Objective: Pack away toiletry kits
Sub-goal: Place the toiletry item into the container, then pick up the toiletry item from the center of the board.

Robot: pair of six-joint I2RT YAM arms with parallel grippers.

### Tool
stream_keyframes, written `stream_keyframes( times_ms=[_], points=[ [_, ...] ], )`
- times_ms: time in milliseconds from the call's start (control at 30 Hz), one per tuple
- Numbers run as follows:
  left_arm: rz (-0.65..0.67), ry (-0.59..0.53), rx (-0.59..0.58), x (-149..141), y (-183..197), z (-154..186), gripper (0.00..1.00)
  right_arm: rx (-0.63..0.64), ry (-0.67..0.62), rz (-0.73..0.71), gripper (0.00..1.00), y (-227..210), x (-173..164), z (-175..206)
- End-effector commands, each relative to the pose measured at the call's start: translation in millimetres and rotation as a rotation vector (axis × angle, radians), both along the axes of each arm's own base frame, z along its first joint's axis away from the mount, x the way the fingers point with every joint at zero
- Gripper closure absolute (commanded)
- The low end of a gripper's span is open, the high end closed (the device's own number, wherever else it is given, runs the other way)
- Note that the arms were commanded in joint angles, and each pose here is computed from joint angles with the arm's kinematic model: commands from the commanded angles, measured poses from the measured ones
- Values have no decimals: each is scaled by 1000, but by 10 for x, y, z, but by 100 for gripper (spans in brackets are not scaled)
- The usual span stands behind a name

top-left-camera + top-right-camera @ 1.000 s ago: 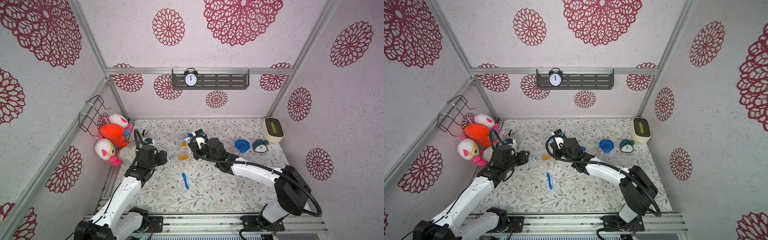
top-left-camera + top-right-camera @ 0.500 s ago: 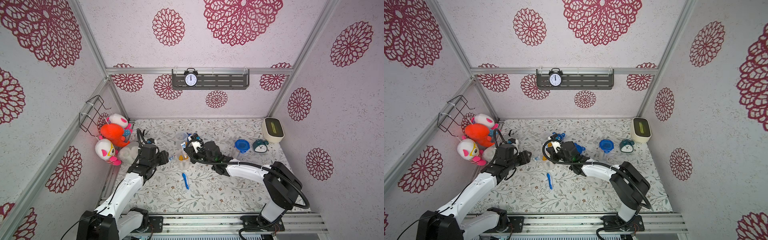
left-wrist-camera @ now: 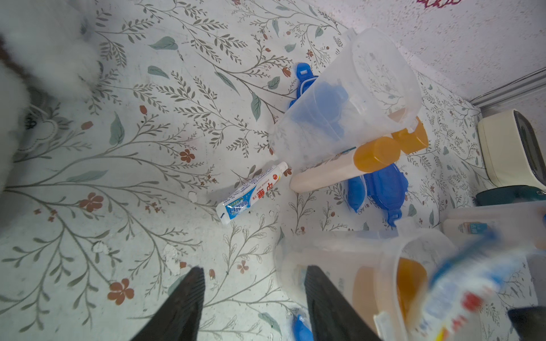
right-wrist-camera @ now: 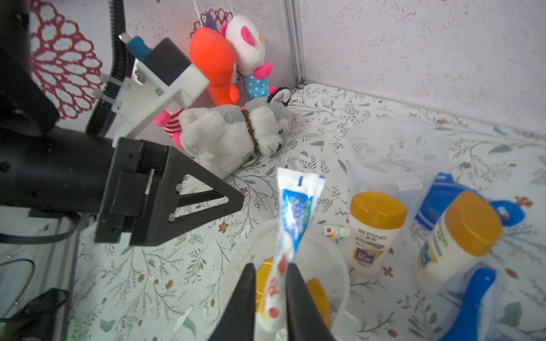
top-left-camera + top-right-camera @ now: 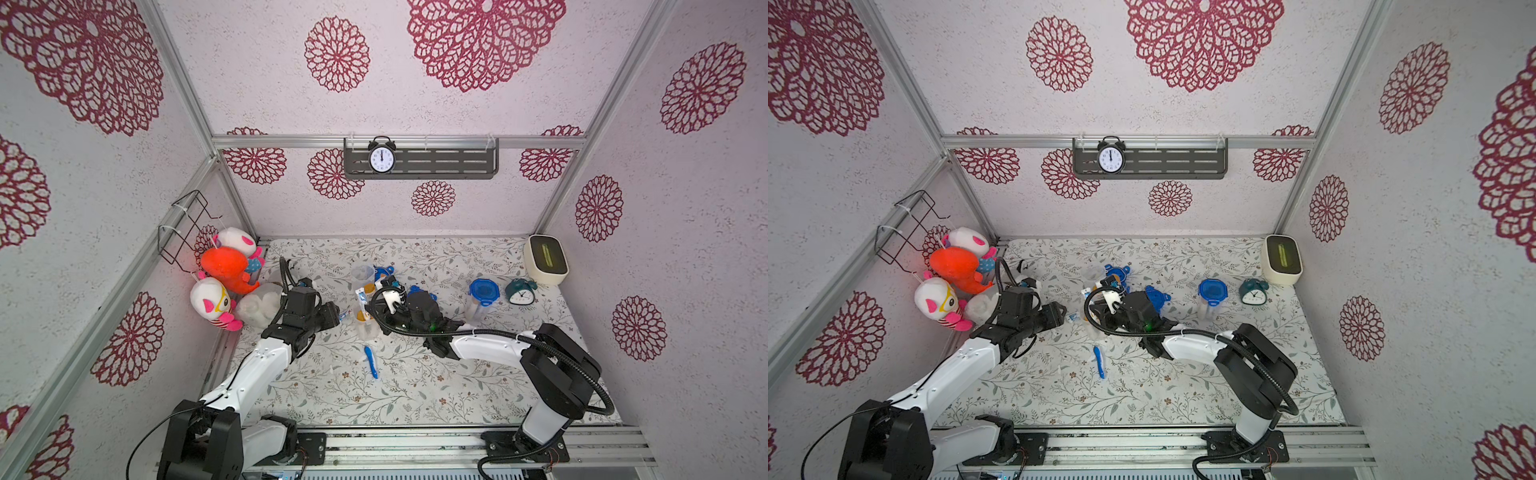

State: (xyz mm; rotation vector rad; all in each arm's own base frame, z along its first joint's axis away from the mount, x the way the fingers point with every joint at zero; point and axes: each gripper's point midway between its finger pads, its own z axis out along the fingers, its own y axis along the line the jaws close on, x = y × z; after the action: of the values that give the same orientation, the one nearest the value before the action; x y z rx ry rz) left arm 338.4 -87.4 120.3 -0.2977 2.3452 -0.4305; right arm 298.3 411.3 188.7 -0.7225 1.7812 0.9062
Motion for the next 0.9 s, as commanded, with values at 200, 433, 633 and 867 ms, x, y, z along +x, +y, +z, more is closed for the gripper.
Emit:
stream_keyframes(
  times_ms=[200,433,633,867],
  points=[
    [8,75,-46,17,-44,-118,43,121,-92,-26,60,-203,-144,666],
    [36,158,-18,-529,-226,-127,44,-14,56,-257,56,-962,-94,766],
    [177,127,-119,-708,-391,89,50,-136,297,-404,56,-1732,-22,525],
    [237,171,-87,-829,-696,32,48,-188,448,-426,53,-2196,-64,182]
  ],
)
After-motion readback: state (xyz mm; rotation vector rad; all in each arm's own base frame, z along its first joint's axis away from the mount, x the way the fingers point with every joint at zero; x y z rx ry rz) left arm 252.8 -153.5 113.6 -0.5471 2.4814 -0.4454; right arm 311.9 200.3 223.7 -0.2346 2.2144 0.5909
